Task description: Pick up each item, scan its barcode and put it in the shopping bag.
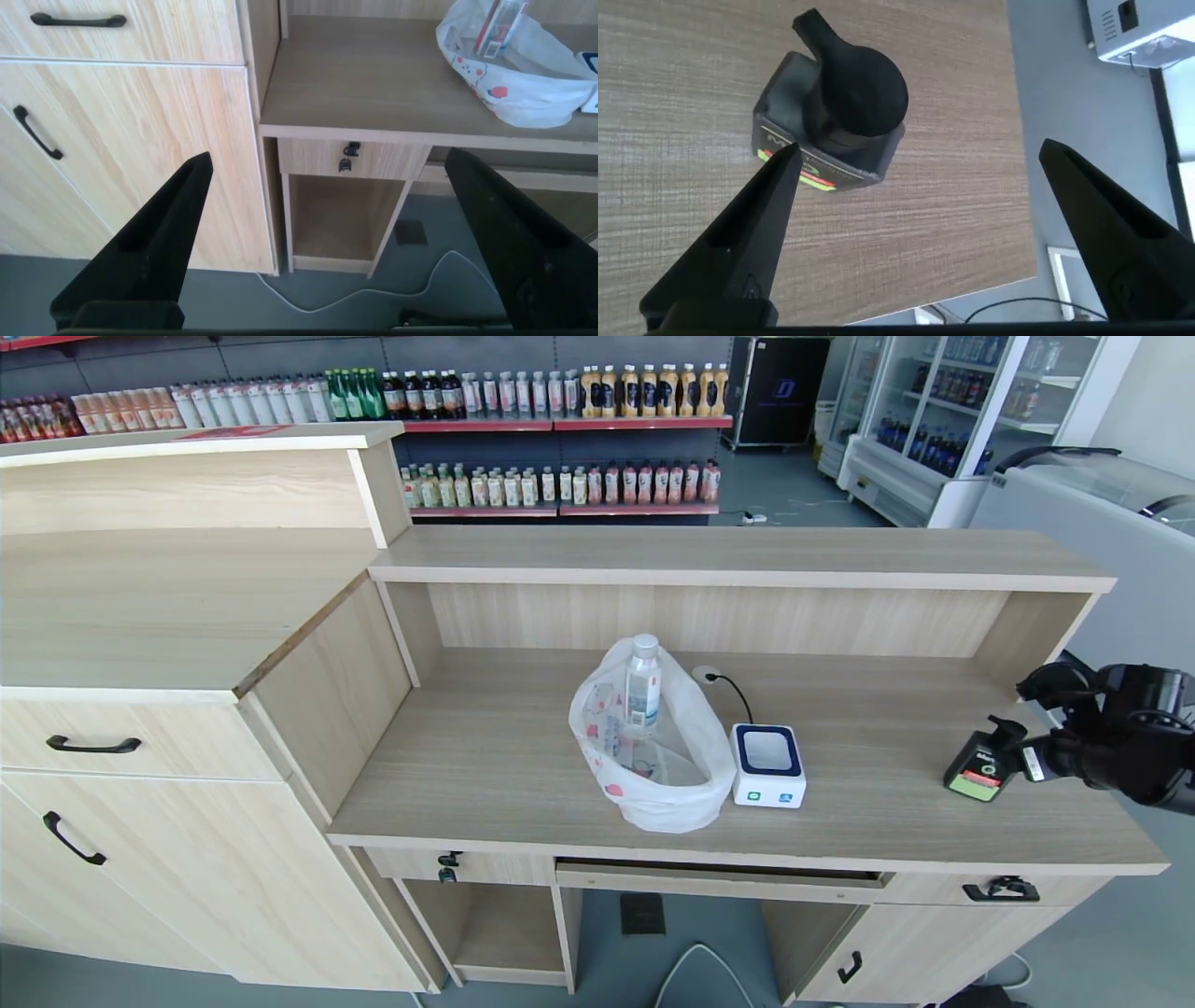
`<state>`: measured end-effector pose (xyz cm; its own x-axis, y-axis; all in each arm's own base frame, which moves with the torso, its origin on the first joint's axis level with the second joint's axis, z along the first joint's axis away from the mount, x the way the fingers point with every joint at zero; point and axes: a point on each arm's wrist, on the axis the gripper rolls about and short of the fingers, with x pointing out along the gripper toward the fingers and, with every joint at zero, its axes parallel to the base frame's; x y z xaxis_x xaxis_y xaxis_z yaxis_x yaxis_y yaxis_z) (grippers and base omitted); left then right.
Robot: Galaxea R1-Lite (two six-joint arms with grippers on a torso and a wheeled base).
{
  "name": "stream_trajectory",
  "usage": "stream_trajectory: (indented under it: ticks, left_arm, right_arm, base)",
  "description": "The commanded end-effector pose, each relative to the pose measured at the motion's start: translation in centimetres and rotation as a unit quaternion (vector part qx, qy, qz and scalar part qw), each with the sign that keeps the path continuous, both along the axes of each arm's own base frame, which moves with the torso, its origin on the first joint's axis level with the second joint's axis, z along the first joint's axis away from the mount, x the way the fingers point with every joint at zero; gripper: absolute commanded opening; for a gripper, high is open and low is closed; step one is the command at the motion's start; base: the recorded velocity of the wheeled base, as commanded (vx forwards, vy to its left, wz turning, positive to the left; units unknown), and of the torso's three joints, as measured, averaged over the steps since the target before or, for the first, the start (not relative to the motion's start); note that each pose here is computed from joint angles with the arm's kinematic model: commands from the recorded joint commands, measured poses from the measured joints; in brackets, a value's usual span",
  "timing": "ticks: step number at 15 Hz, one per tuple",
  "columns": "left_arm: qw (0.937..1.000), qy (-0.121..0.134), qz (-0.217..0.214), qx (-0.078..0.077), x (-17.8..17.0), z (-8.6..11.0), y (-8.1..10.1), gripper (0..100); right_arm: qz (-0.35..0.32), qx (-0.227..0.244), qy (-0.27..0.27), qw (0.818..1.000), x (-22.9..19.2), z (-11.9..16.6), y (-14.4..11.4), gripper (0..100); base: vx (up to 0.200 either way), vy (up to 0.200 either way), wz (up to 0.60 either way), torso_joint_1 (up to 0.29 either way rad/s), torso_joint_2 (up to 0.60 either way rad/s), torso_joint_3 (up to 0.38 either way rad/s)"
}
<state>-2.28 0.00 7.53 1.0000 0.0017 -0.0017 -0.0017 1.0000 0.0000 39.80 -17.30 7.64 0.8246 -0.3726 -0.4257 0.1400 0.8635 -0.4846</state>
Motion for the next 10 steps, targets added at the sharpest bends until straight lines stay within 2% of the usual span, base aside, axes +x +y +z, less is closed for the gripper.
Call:
stream_trajectory:
  ticks: [1, 6, 10]
  left_arm:
    - [1.0, 0.001, 0.0, 0.0, 0.0, 0.0, 0.0, 100]
    - [1.0, 0.001, 0.001, 0.0, 0.0, 0.0, 0.0, 100]
    - [1.0, 0.001, 0.0, 0.0, 0.0, 0.0, 0.0, 100]
  right_arm:
    - [0.011, -0.003, 0.008, 1.0, 0.4, -0.1, -1.4, 100]
    - [0.067, 0.012, 0.023, 0.997, 1.0, -1.6, -0.9, 100]
    - [0.086, 0.015, 0.032, 0.996, 1.4, -2.5, 0.2, 100]
  base:
    - [0.0, 0.0, 0.0, 0.0, 0.0, 0.0]
    - [0.0, 0.0, 0.0, 0.0, 0.0, 0.0]
    - [0.0, 0.0, 0.0, 0.0, 0.0, 0.0]
